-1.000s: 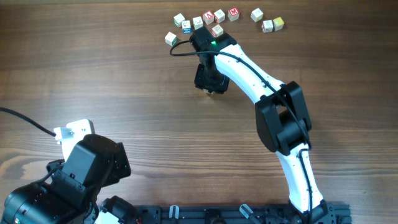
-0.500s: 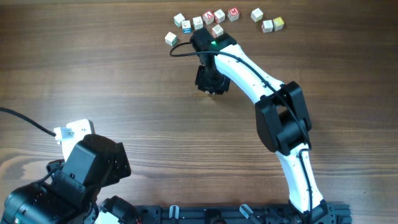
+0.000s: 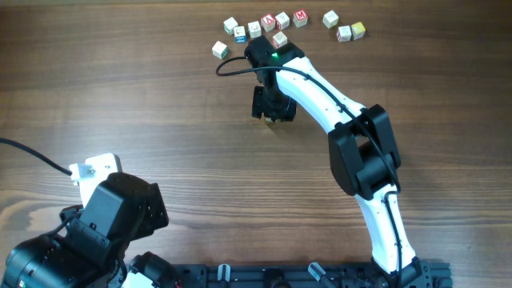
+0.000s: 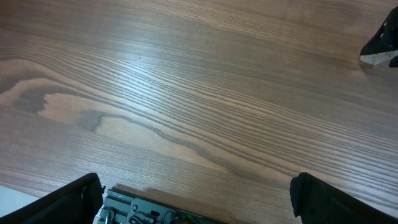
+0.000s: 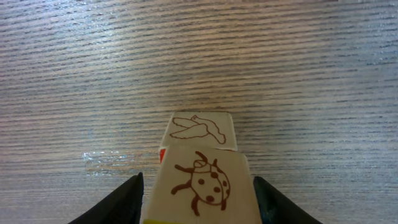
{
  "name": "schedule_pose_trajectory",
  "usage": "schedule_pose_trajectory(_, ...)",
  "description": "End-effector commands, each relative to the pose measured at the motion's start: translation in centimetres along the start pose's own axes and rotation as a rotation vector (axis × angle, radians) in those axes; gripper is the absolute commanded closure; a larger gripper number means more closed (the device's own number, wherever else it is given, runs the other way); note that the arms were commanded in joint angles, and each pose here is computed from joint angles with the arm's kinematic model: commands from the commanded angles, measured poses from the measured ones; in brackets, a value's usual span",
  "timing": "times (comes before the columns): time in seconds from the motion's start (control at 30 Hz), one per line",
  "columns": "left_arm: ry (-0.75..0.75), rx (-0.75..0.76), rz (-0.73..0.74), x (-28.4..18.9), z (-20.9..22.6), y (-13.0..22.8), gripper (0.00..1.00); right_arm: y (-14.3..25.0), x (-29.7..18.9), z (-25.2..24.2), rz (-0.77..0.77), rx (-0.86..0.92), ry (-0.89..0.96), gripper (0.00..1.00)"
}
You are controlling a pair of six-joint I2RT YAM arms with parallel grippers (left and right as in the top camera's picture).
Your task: Form a tower
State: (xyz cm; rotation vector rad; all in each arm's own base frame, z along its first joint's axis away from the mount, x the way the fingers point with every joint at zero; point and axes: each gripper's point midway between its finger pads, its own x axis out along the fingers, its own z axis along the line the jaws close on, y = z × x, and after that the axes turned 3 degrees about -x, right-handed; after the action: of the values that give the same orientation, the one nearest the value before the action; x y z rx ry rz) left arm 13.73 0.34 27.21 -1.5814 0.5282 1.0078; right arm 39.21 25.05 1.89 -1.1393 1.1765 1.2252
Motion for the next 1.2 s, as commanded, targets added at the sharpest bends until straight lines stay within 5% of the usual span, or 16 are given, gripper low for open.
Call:
schedule_pose_trajectory(0.0, -0.002, -0.015, -0.003, 0.02, 0.05, -0.06, 0.0, -0.44, 0.56, -0.5, -0.01, -0.046, 0.025, 0.48)
schedule_pose_trajectory(0.6, -0.002, -0.014, -0.003, 0.02, 0.05, -0.06, 0.0, -0.56, 0.55, -0.73, -0.017, -0.117, 0.041, 0.66)
schedule_pose_trajectory(0.87, -0.002, -0.014, -0.002, 0.02, 0.05, -0.05, 0.0, -0.8, 0.55, -0.68, -0.031, -0.129, 0.047, 0.65)
schedule_pose_trajectory(1.03, -0.002, -0.014, -0.003, 0.02, 0.05, -0.06, 0.0, -0.8, 0.54, -0.8, -0.031, -0.129, 0.054, 0.48)
schedule_pose_trajectory(1.17, -0.002, -0.014, -0.002, 0.02, 0.06, -0.05, 0.0, -0.55, 0.55, -0.78, -0.024, -0.157, 0.058, 0.52)
